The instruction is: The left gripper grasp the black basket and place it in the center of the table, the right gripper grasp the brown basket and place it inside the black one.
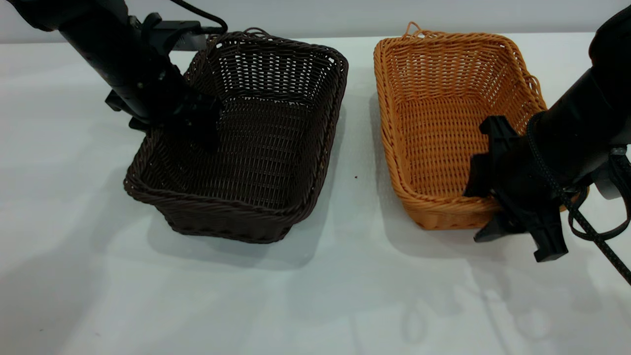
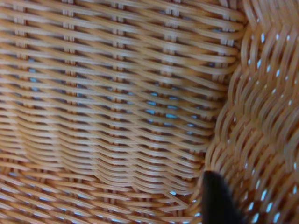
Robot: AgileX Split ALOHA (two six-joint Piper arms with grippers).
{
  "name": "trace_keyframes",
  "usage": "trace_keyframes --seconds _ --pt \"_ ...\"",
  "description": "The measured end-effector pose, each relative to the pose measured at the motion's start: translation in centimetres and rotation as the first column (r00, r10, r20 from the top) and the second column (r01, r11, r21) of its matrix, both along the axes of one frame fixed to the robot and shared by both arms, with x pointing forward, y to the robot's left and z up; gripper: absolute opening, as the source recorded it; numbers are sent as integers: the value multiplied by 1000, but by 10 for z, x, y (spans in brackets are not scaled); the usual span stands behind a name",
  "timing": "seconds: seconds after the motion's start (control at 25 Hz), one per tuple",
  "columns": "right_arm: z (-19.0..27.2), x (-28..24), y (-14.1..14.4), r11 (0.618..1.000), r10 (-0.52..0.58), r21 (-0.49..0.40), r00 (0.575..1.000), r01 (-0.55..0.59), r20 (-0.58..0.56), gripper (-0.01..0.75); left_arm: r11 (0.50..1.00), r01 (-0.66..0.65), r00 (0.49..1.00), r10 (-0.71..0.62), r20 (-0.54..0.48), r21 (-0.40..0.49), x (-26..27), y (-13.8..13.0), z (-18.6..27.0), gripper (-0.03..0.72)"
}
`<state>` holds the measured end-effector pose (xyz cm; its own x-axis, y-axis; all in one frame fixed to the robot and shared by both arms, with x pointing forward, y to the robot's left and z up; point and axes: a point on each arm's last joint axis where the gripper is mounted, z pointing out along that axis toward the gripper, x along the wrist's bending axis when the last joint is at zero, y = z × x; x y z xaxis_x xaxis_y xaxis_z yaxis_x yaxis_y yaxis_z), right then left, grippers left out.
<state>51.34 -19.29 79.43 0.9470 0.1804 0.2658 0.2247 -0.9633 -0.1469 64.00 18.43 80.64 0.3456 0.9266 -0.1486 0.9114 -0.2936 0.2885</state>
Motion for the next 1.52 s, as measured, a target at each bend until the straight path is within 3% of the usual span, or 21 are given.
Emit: trace_keyframes --seconds 0.12,0.2,0.32,0.52,0.64,0.76,0.88,1.12,1.24,1.36,1.52 --pt "0 0 0 1000 25 -9 1000 -24 8 132 1000 -11 1000 11 8 -1 1 0 0 218" --pt "2 2 -1 999 30 -15 999 -30 19 71 999 38 999 -38 15 23 1 2 0 161" --pt "9 5 -4 998 57 -26 997 -56 47 67 996 78 997 -79 16 46 0 3 0 101" --pt "33 24 -35 980 191 -92 967 -177 167 65 971 197 978 -203 35 137 2 8 0 90" --pt "52 48 -61 950 311 -105 906 -293 287 65 949 257 960 -272 62 181 4 7 0 89" --pt "71 65 -80 916 378 -36 828 -400 414 65 906 354 914 -388 117 234 6 -2 2 89" --pt "87 75 -94 870 418 27 768 -491 485 64 820 486 819 -548 169 302 6 -21 4 88" --pt "119 86 -99 708 545 79 614 -702 571 64 523 680 471 -849 241 513 0 -71 10 87" --pt "135 96 -97 659 569 58 549 -750 612 64 418 690 341 -908 245 591 -2 -86 14 87" --pt "149 106 -98 646 569 38 515 -762 641 64 357 671 257 -934 248 649 -2 -95 11 87" --pt "161 114 -98 642 562 32 499 -766 660 64 337 654 220 -941 256 677 -2 -100 6 87"
